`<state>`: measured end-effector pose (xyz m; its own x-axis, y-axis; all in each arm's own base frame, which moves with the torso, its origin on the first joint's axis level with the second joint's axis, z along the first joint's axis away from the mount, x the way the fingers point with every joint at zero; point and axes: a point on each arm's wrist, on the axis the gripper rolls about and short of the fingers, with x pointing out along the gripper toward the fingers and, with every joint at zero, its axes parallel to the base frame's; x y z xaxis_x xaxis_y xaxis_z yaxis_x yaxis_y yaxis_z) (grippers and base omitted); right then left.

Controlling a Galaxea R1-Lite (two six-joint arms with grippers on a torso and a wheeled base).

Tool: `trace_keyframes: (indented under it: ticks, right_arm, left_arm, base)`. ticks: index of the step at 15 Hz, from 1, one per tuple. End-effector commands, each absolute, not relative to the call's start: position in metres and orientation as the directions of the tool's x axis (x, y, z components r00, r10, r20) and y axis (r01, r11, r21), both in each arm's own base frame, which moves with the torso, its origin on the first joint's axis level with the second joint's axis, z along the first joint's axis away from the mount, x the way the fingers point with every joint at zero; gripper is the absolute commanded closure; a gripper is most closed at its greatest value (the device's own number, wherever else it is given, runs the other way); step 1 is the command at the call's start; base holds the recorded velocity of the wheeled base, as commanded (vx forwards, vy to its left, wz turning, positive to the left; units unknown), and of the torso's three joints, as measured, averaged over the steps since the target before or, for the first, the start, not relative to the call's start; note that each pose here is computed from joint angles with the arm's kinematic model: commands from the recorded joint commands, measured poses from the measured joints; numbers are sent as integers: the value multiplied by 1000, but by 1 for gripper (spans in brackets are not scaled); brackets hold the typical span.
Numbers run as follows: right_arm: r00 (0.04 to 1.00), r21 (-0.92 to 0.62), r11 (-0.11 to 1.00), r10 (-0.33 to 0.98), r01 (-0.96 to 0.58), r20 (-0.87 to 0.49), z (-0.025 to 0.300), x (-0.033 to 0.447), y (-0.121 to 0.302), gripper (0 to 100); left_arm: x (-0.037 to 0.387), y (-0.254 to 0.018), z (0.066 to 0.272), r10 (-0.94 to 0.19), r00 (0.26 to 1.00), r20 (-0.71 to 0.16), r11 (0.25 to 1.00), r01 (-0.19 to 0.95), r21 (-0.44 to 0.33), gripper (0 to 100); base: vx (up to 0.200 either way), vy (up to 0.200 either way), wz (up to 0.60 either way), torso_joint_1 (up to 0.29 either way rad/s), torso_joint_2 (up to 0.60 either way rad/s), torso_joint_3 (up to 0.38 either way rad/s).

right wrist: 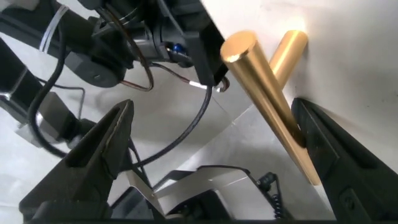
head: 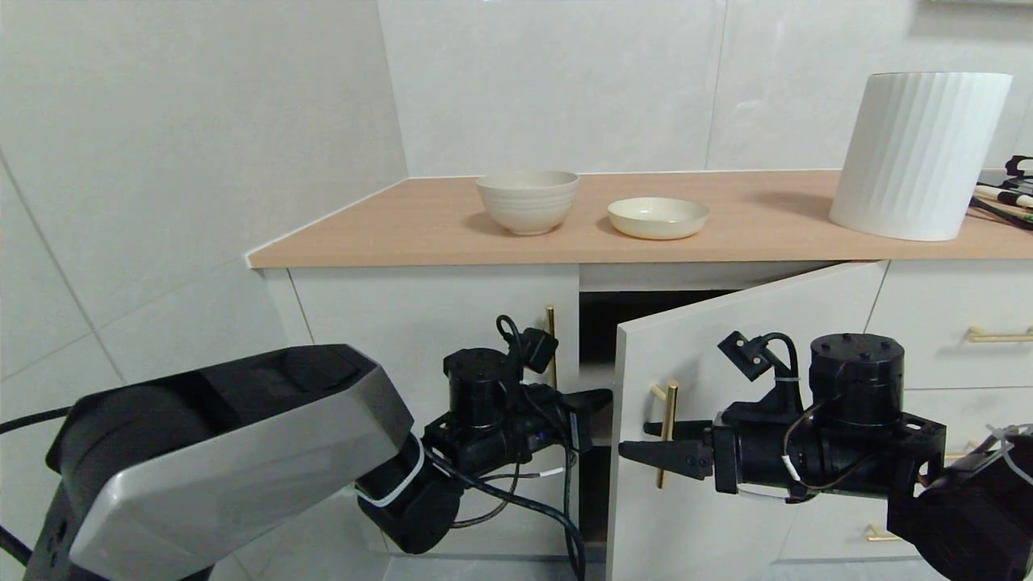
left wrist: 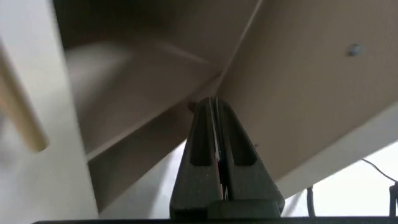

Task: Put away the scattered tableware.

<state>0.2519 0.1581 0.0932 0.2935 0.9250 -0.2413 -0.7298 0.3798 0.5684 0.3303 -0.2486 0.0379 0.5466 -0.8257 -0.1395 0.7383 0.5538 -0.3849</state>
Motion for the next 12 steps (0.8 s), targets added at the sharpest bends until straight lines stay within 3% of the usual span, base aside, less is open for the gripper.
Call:
trace_keyframes:
  ticks: [1,12]
  right_arm:
    - [312,545,397,918,-738,-246,91,255,154,0]
    - [452,435,509,860,-743,-236,101,262,109,0]
  left_arm:
    - [325,-258,38,-843,527,-110,526,763,-376,100]
    - [316,-267,49,-860,504,-79,495,788,-366,100]
  base:
    - [0,0,0,0,0,0]
    - [0,0,0,0,0,0]
